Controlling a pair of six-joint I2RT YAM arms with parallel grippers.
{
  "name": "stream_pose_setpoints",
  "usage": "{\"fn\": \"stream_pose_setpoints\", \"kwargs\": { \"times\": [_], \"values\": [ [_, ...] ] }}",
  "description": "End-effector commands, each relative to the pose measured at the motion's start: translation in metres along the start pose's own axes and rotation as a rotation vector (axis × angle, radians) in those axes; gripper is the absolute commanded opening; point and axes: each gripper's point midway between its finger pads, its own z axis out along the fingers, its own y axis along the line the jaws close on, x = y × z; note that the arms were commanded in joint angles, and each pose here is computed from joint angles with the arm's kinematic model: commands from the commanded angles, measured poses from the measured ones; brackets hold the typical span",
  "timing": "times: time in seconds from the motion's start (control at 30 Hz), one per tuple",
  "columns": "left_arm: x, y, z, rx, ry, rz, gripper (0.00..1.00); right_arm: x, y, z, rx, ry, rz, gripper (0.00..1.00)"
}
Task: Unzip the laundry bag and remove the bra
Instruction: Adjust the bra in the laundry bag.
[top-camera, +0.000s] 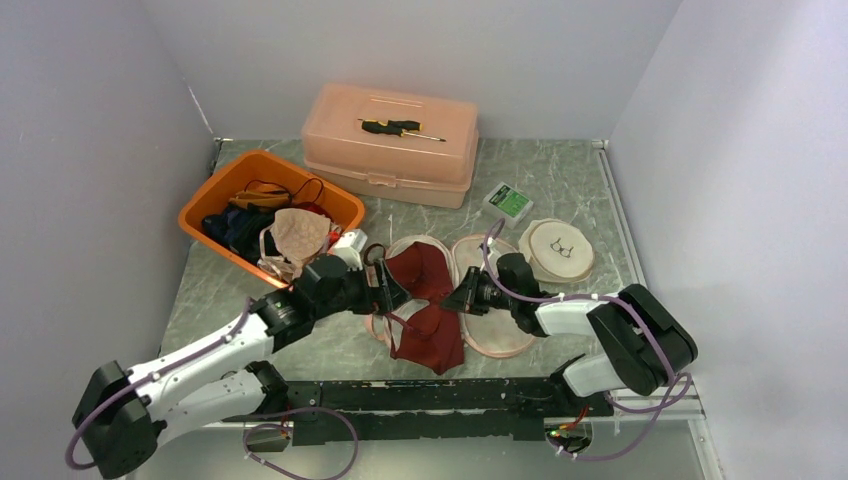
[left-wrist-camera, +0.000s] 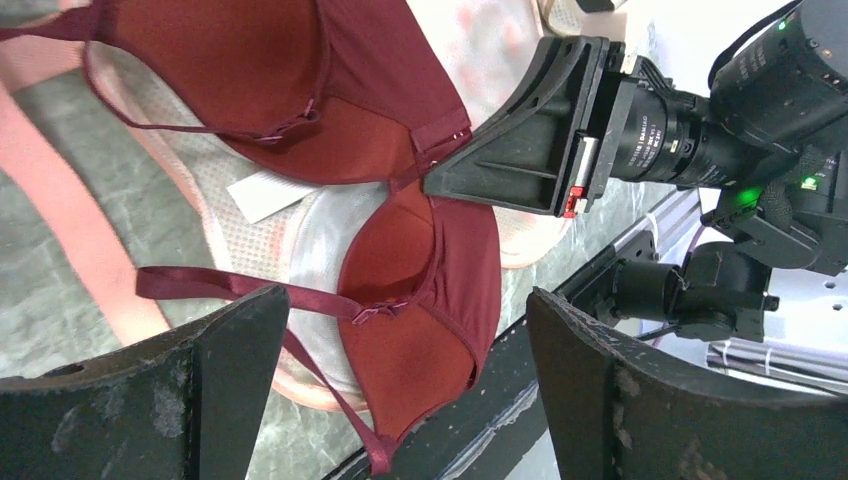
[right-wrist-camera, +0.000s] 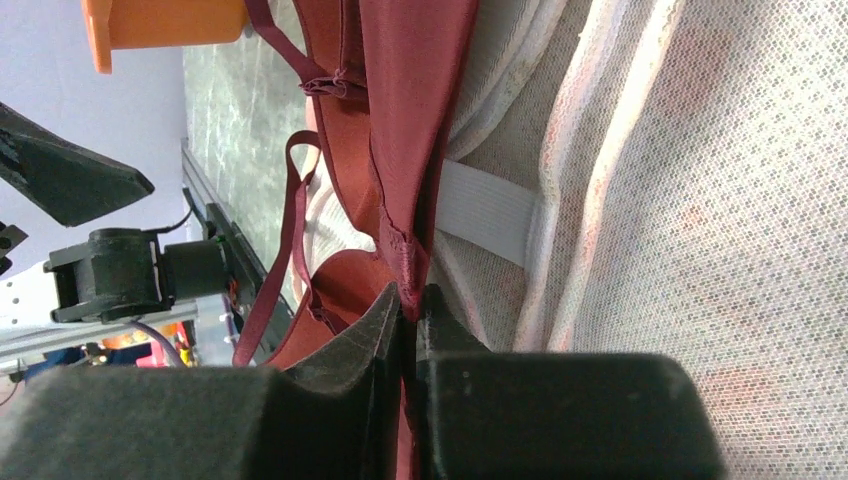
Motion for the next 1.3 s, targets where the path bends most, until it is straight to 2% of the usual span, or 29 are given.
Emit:
{"fn": "stream_pose_setpoints", "kwargs": {
  "times": [0.0,0.17,0.5,0.6,0.7,1.07,1.27],
  "values": [
    [-0.008,-0.031,0.009,0.107,0.035,0.015,0.94,-0.009,0.009,0.0,-0.037,-0.026,-0.054,0.07],
    [0.001,-0.042,0.033,0.201,0.052,-0.121,0.94,-0.007,0.007,0.0,-0.031,-0.027,-0.054,0.0],
    [0.016,-0.028,0.078,0.161,0.085,-0.325,0.92,0.0,0.005,-0.003,-0.053,-0.037,-0.008,0.0],
    [0.021,-0.028,0.082,0.162,0.089,-0.329,0.92,0.001,0.005,-0.004,-0.057,-0.041,-0.005,0.08],
    [0.029,-0.029,0.087,0.147,0.105,-0.312,0.92,0.002,0.01,-0.006,-0.08,-0.04,0.007,0.09],
    [0.037,-0.024,0.106,0.135,0.101,-0.301,0.92,0.001,0.035,-0.01,-0.2,-0.025,0.032,0.02],
    [0.025,-0.029,0.104,0.162,0.044,-0.264,0.91,0.005,0.026,-0.01,-0.166,-0.017,0.038,0.0]
  ]
}}
